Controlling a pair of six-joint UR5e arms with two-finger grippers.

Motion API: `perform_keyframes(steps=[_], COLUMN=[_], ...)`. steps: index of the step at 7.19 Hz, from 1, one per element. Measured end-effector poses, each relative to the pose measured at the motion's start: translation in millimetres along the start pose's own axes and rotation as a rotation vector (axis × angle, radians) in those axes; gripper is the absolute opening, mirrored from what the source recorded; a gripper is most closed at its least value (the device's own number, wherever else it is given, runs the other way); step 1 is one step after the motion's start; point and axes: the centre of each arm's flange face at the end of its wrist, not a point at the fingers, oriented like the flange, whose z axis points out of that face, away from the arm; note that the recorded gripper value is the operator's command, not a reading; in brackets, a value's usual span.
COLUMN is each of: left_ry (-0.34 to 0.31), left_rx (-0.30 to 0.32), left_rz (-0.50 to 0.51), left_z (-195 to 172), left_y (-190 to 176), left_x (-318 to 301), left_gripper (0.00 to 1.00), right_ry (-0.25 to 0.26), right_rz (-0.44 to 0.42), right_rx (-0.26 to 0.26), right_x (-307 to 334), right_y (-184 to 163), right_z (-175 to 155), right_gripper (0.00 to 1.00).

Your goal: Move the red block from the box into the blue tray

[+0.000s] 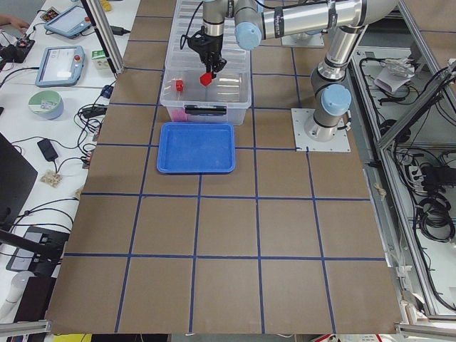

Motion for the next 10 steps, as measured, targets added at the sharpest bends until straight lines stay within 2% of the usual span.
perform_keyframes(steps=[2,4,6,7,8,9,10], left_ry=[-0.021,-0.001,0.061,0.078,0.083,0.086,0.089], left_rx=[-0.039,-0.104,-0.125,-0.124,-0.126,-0.129,-0.135], left_rz=[0.058,0.154,0.286,0.345,0.378,0.414,0.461], left_z=[23.4,64.6,140.8,179.2,201.0,212.0,222.1], left_y=[-81.1,-132.3,-154.8,-154.5,-151.4,-149.0,-148.2], left_x=[-69.7,-115.8,-119.6,-118.1,-115.9,-112.8,-110.8], left_gripper=[0.16,0.17,0.18,0.20,0.26,0.35,0.90], right_ry=[0.008,0.000,-0.007,-0.015,-0.020,-0.022,-0.024], right_rz=[0.051,-0.007,0.007,0.022,0.032,0.044,0.047], right_rx=[-0.007,-0.040,-0.062,-0.069,-0.075,-0.078,-0.079], right_x=[106.6,201.8,234.4,237.3,239.3,239.4,234.2], right_y=[-4.8,8.3,20.7,24.3,22.5,18.7,15.2], right_z=[3.7,30.2,84.4,109.0,129.9,143.3,148.6], right_gripper=[1.00,1.00,1.00,1.00,1.00,1.00,1.00])
